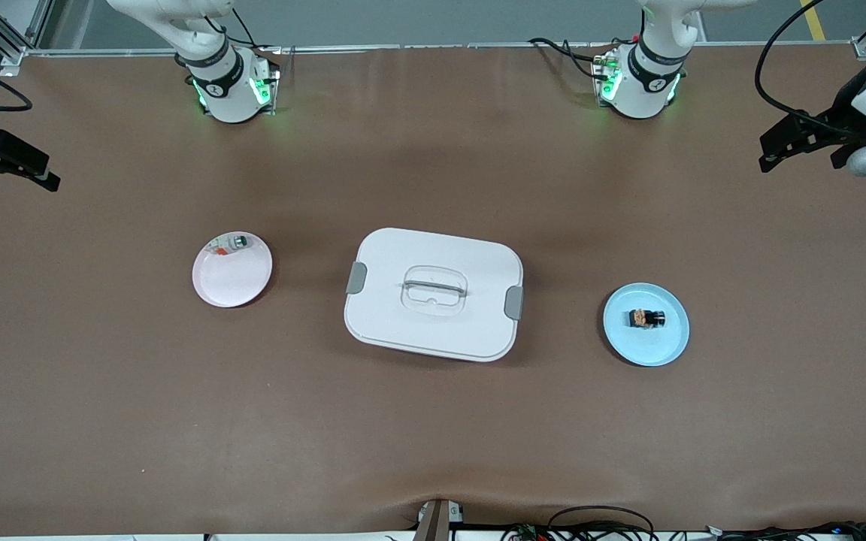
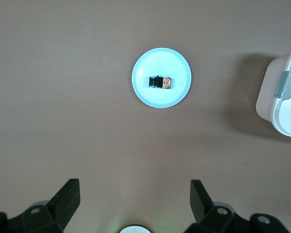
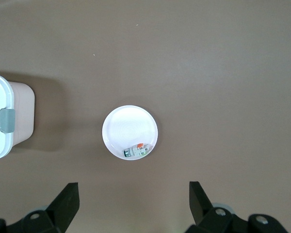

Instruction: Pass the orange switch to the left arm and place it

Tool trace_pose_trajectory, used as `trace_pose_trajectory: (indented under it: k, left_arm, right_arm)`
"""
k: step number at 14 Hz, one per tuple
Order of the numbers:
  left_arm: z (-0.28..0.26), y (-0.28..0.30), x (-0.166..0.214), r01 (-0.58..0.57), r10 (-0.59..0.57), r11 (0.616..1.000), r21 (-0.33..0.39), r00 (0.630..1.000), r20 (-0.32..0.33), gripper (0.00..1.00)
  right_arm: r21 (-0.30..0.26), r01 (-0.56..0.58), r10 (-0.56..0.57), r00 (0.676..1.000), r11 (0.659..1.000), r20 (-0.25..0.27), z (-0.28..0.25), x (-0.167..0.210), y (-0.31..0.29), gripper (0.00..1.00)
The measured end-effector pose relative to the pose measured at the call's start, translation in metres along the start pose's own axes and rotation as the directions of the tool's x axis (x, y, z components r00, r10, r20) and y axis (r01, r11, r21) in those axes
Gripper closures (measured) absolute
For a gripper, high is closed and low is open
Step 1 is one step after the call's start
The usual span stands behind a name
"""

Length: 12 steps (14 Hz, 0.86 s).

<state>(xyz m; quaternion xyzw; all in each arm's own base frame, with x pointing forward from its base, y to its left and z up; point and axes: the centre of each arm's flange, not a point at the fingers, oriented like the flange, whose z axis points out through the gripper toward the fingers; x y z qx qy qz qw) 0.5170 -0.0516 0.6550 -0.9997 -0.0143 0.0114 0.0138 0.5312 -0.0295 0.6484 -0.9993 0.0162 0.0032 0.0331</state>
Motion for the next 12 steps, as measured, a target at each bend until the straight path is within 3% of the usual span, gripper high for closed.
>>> trace_pose_trajectory:
  k: [12]
  left_arm:
    - [-0.0001,-0.0013,0.0003,0.042,-0.042,0.999,-0.006,0.999,0.0,0.0]
  right_arm:
    - [0.0,0.002,-0.002,1.0,1.0,0.002,0.0009,0.0,-0.0012,0.0]
